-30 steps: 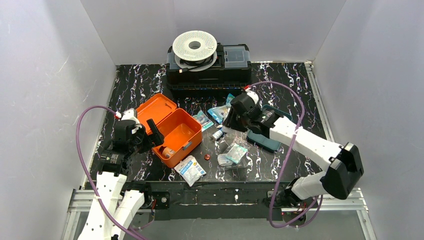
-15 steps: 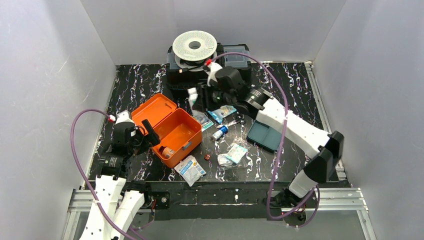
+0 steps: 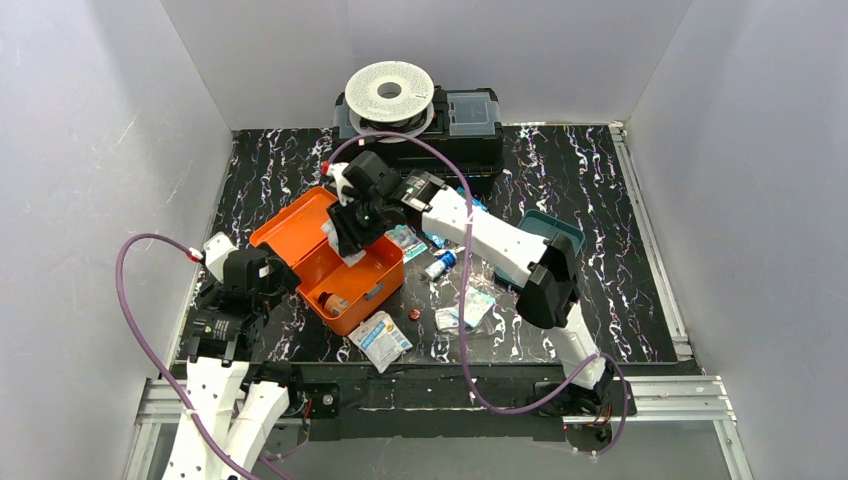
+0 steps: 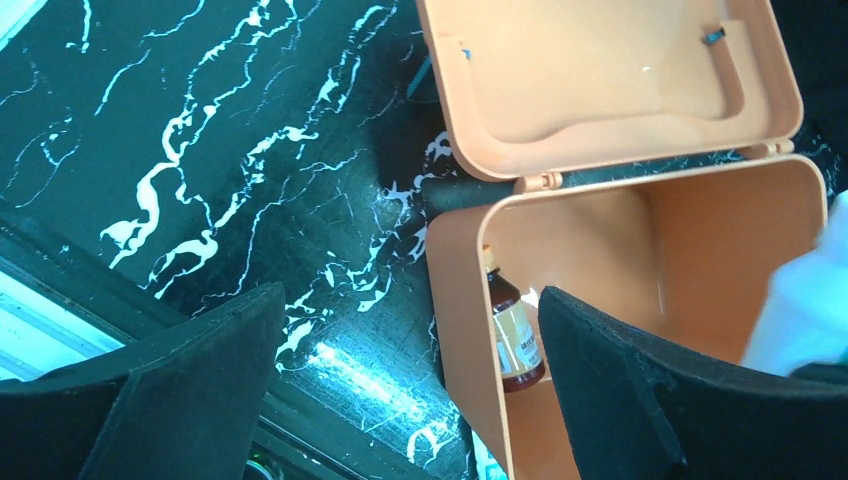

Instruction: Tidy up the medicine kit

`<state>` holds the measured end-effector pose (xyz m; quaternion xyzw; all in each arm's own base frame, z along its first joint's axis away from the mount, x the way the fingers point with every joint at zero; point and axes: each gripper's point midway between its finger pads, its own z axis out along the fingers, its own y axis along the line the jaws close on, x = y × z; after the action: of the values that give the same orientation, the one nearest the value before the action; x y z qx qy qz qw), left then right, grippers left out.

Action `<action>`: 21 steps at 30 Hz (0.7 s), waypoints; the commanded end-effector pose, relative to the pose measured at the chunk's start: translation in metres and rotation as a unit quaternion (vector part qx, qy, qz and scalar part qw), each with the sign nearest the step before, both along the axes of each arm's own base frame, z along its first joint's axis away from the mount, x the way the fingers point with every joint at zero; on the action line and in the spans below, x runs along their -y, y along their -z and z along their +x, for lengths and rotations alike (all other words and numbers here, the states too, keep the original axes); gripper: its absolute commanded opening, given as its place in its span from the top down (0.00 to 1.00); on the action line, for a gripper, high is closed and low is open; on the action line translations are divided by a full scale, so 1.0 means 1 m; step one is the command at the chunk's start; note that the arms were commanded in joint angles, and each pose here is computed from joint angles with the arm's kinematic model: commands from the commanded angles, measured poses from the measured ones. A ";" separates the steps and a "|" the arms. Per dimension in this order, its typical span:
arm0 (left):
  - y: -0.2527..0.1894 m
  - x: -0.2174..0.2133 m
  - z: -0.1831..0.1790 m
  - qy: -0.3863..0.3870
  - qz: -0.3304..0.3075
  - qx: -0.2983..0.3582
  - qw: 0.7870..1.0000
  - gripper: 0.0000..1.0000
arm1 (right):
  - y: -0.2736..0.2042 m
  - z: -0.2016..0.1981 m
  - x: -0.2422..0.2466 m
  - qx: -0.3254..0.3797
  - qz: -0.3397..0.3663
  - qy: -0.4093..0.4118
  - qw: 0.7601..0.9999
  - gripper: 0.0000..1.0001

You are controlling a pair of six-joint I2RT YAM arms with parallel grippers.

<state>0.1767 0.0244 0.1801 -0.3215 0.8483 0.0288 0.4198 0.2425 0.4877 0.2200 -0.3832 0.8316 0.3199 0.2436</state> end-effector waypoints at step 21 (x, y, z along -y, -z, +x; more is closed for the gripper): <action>-0.010 -0.019 -0.009 -0.057 0.021 0.011 0.998 0.02 | 0.114 -0.041 -0.020 -0.054 -0.136 -0.026 0.989 0.84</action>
<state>0.1705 0.0374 0.1807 -0.3526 0.8330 0.0563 0.4227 0.2060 0.4984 0.0985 -0.4239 0.8686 0.2188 0.1340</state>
